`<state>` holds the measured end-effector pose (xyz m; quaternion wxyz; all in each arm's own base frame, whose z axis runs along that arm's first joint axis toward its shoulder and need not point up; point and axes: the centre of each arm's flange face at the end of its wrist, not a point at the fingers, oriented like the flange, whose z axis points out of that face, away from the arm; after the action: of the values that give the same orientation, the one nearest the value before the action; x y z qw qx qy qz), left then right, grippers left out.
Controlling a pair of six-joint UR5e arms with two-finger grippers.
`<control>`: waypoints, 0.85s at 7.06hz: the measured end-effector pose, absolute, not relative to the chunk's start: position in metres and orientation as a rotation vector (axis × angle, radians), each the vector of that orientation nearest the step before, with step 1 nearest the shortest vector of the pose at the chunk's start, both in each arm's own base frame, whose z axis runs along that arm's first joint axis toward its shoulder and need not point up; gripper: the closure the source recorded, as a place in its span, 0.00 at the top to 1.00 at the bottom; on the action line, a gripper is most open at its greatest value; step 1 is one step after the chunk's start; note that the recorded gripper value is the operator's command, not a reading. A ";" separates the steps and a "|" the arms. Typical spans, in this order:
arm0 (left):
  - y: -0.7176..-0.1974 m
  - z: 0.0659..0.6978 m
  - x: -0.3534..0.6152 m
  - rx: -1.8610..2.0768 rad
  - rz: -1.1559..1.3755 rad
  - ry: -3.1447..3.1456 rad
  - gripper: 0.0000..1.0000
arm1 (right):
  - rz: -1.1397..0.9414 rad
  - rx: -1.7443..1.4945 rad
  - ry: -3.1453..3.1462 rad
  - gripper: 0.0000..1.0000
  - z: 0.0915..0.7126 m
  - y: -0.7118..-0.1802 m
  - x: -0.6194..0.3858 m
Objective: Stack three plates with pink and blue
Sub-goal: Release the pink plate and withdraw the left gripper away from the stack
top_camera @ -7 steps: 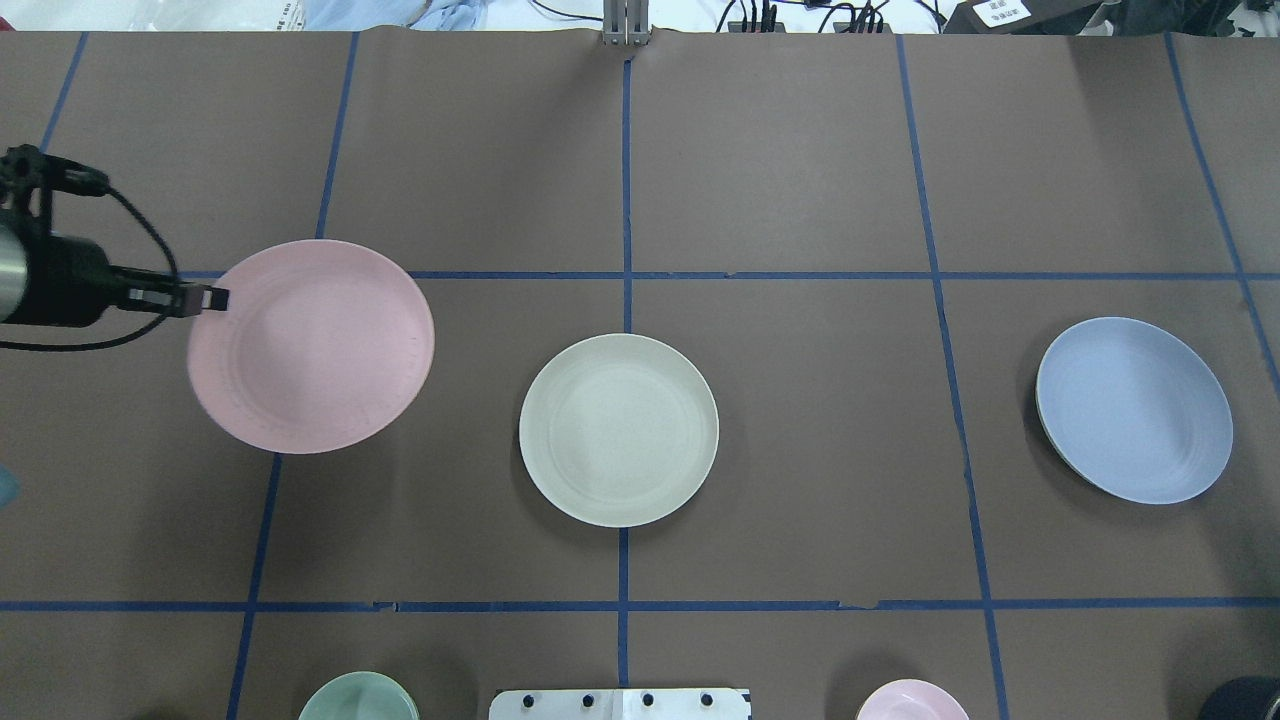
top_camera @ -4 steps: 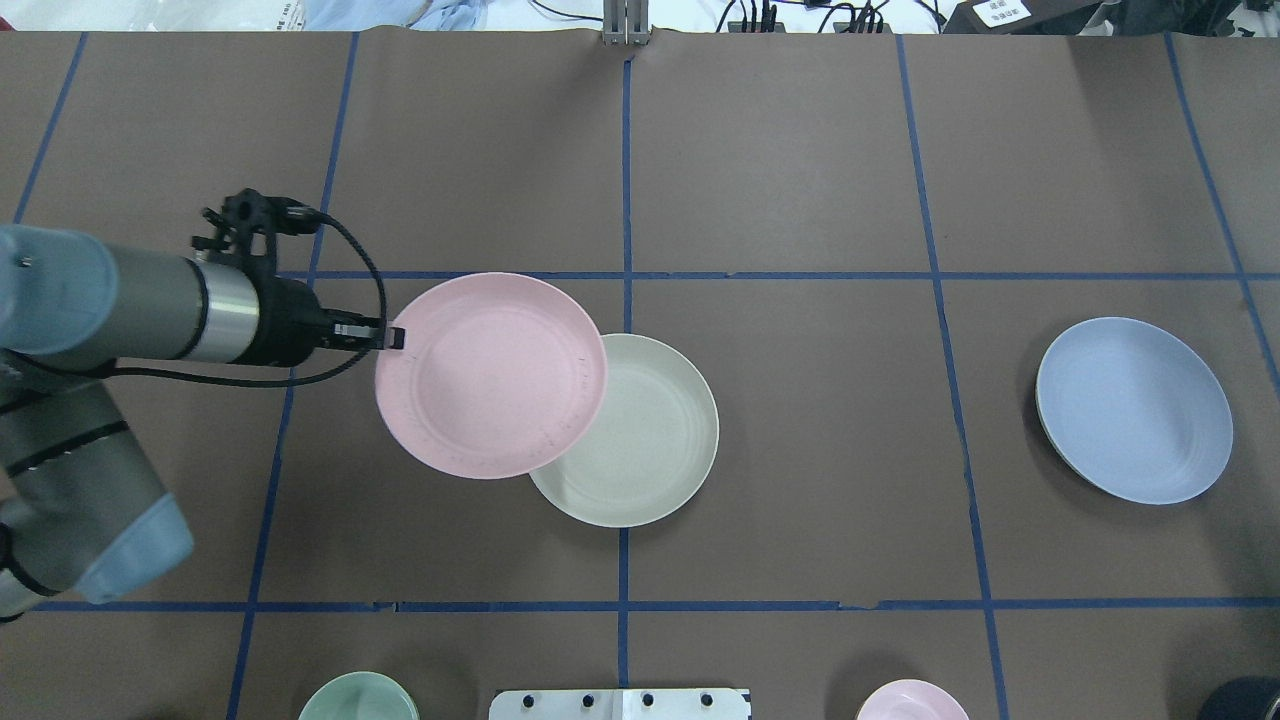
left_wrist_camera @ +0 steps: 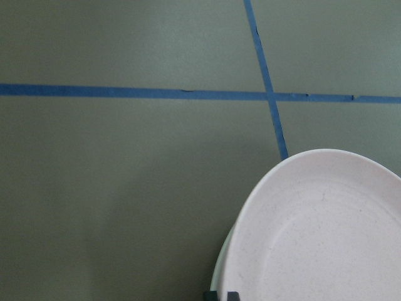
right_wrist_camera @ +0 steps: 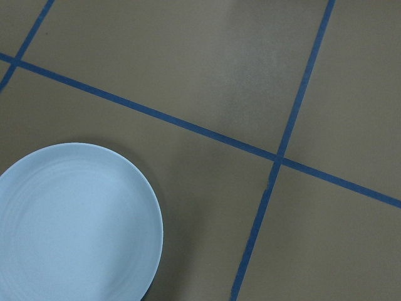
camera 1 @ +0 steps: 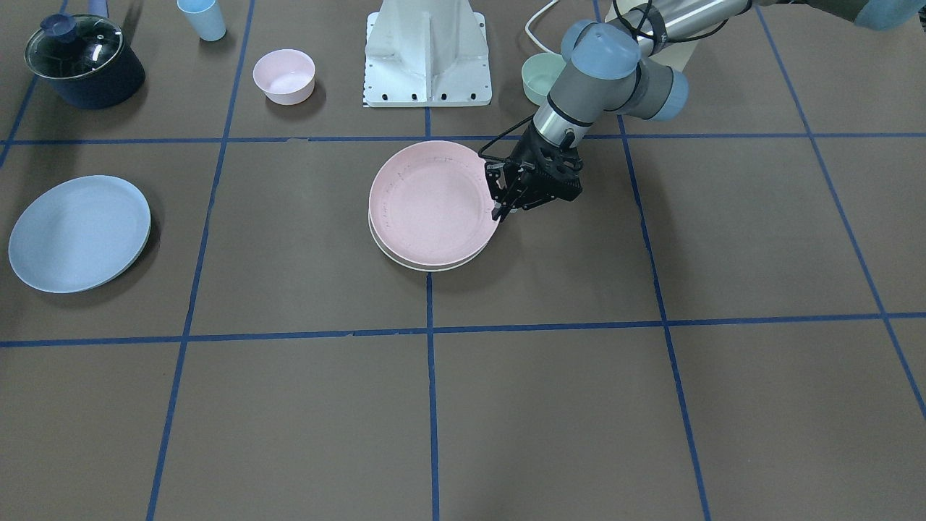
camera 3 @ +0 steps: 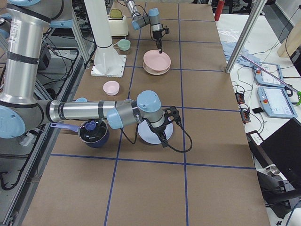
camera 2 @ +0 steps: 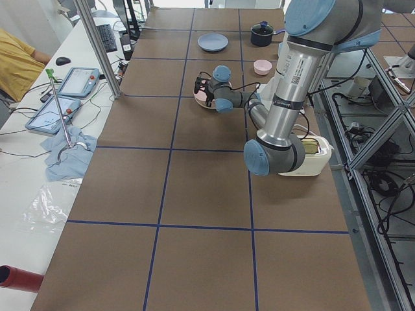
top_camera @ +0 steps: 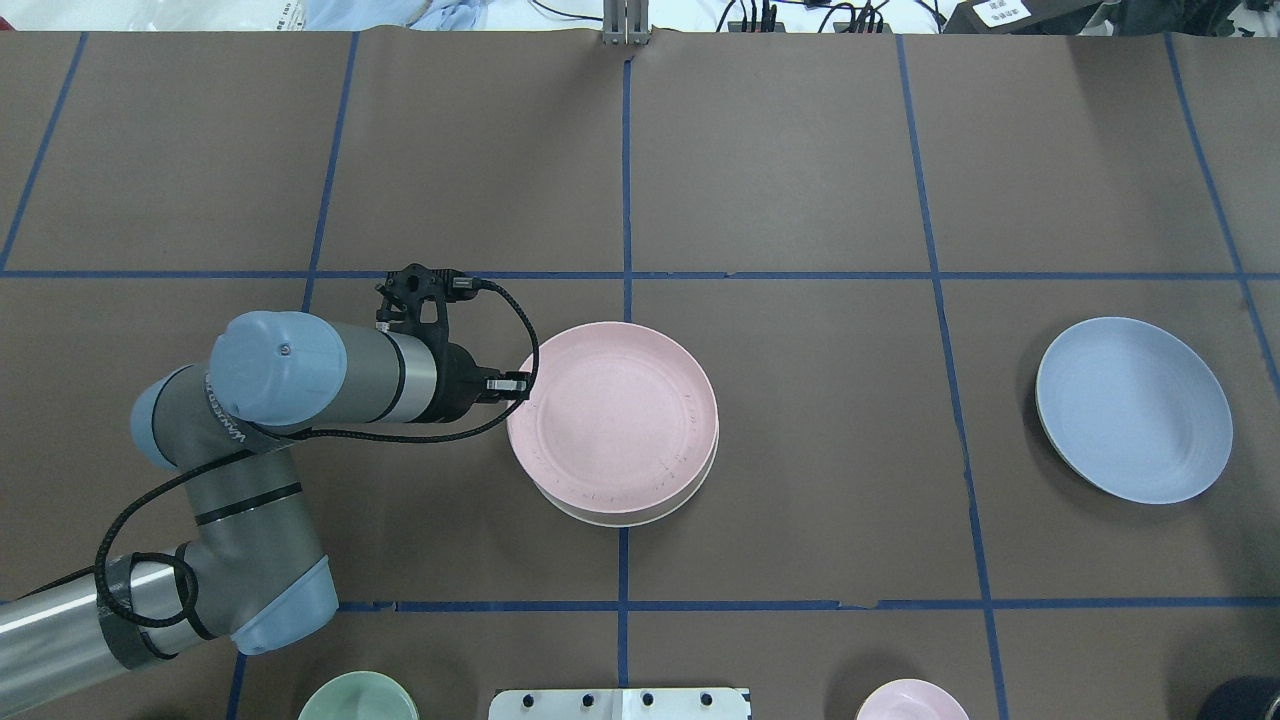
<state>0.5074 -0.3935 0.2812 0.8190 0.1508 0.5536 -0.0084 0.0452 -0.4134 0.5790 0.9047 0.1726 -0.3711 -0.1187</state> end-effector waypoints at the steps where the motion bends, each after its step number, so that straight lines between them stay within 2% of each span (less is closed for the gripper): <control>1: -0.392 0.282 0.510 0.323 -0.012 1.175 1.00 | -0.244 0.356 -0.767 1.00 0.579 -0.414 0.045; 3: -0.406 0.280 0.492 0.363 0.062 1.140 1.00 | -0.232 0.349 -0.769 1.00 0.580 -0.414 0.045; 4: -0.431 0.281 0.459 0.420 0.172 1.085 1.00 | -0.205 0.335 -0.776 1.00 0.579 -0.415 0.043; 6: -0.483 0.329 0.352 0.518 0.387 0.961 1.00 | -0.142 0.290 -0.799 0.99 0.573 -0.416 0.025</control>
<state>0.3518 -0.4827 0.3289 0.8369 0.2448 0.4541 0.1828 0.0253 -0.4157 0.5734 0.9085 0.1404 -0.3874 -0.0690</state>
